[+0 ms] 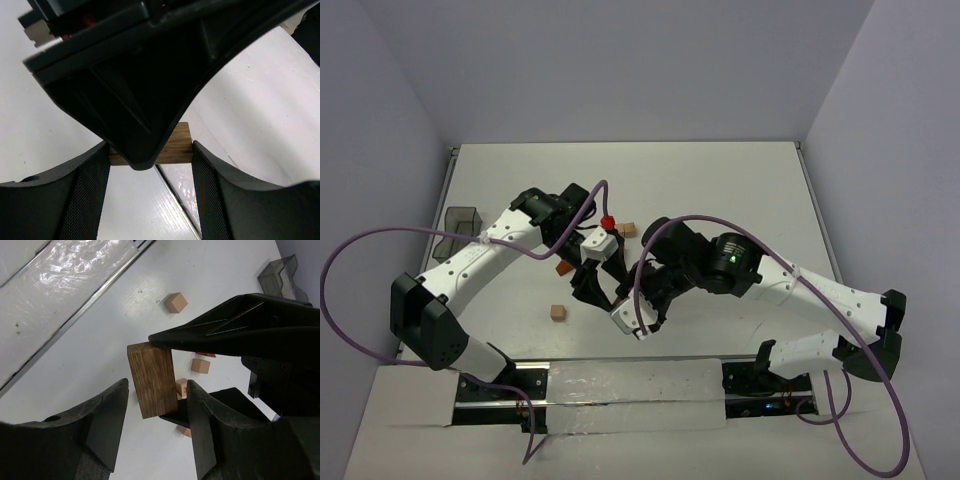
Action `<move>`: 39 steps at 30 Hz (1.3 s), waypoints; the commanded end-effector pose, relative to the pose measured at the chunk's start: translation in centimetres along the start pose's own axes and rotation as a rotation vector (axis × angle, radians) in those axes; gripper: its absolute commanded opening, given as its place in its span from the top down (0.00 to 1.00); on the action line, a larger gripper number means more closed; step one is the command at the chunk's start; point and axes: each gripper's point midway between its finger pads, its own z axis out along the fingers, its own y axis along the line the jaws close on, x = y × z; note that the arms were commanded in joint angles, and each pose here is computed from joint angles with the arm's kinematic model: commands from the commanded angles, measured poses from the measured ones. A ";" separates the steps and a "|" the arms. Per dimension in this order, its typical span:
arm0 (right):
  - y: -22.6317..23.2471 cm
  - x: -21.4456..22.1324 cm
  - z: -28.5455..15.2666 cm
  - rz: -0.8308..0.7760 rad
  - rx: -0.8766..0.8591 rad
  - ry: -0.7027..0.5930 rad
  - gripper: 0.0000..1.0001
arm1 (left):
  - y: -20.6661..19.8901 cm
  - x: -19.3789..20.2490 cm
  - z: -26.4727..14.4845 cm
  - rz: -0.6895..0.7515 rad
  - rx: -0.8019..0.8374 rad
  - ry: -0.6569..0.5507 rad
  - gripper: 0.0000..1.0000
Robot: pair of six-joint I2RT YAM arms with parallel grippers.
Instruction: Build the wood block tower
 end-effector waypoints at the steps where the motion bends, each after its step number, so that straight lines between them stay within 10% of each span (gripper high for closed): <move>1: -0.1 0.1 0.3 -0.024 -0.023 0.023 0.45 | 0.0 -1.4 0.0 0.066 0.009 -0.024 0.73; 18: 0.2 0.4 0.1 -0.018 -0.044 0.048 0.62 | 0.2 0.0 0.1 0.071 0.007 0.019 0.69; 25: 0.0 0.6 -0.4 0.030 -0.029 0.075 0.88 | 1.0 0.3 -1.9 0.050 -0.075 0.047 0.01; 39: -3.3 13.0 -2.5 0.386 0.091 0.289 0.92 | 4.6 0.5 -19.6 -0.140 -0.847 -0.098 0.01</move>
